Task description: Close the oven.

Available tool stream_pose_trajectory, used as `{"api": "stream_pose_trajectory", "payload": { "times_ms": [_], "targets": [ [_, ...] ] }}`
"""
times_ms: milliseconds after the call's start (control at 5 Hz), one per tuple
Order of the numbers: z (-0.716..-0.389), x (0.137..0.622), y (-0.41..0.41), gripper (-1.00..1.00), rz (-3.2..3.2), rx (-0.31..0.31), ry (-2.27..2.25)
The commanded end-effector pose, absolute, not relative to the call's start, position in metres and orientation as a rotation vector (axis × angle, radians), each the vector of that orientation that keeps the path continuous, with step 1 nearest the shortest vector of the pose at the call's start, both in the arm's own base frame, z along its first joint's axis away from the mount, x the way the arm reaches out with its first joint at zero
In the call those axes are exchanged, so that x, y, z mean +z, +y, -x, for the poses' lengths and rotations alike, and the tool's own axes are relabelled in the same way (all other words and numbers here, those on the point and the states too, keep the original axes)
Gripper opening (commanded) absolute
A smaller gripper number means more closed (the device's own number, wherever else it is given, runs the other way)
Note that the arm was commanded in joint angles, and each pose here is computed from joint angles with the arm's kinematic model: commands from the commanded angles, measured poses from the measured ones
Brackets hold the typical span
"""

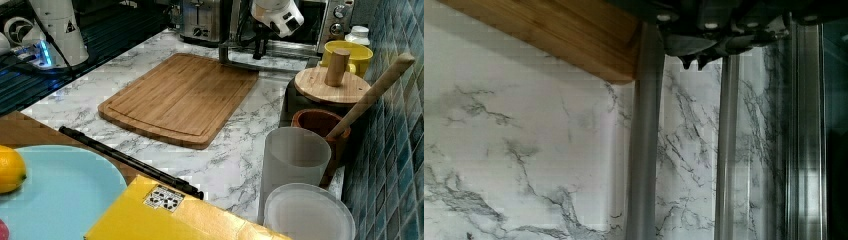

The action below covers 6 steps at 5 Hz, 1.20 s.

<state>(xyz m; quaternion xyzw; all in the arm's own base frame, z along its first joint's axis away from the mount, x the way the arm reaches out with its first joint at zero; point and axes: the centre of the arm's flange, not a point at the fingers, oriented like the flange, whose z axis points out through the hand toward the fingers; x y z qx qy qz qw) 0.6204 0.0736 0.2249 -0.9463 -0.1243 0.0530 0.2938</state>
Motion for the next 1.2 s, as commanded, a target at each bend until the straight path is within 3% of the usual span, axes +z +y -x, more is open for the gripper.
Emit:
{"api": "stream_pose_trajectory", "payload": {
  "times_ms": [200,600,800,1200],
  "targets": [
    [-0.63,0.27,0.125,-1.0,2.48,0.058,-0.335],
    [-0.629,0.251,0.133,-1.0,2.457,0.137,-0.278],
    [-0.629,0.266,0.14,-1.0,2.377,0.13,-0.226],
    [-0.616,0.359,0.199,-1.0,2.306,-0.018,-0.404]
  ]
}}
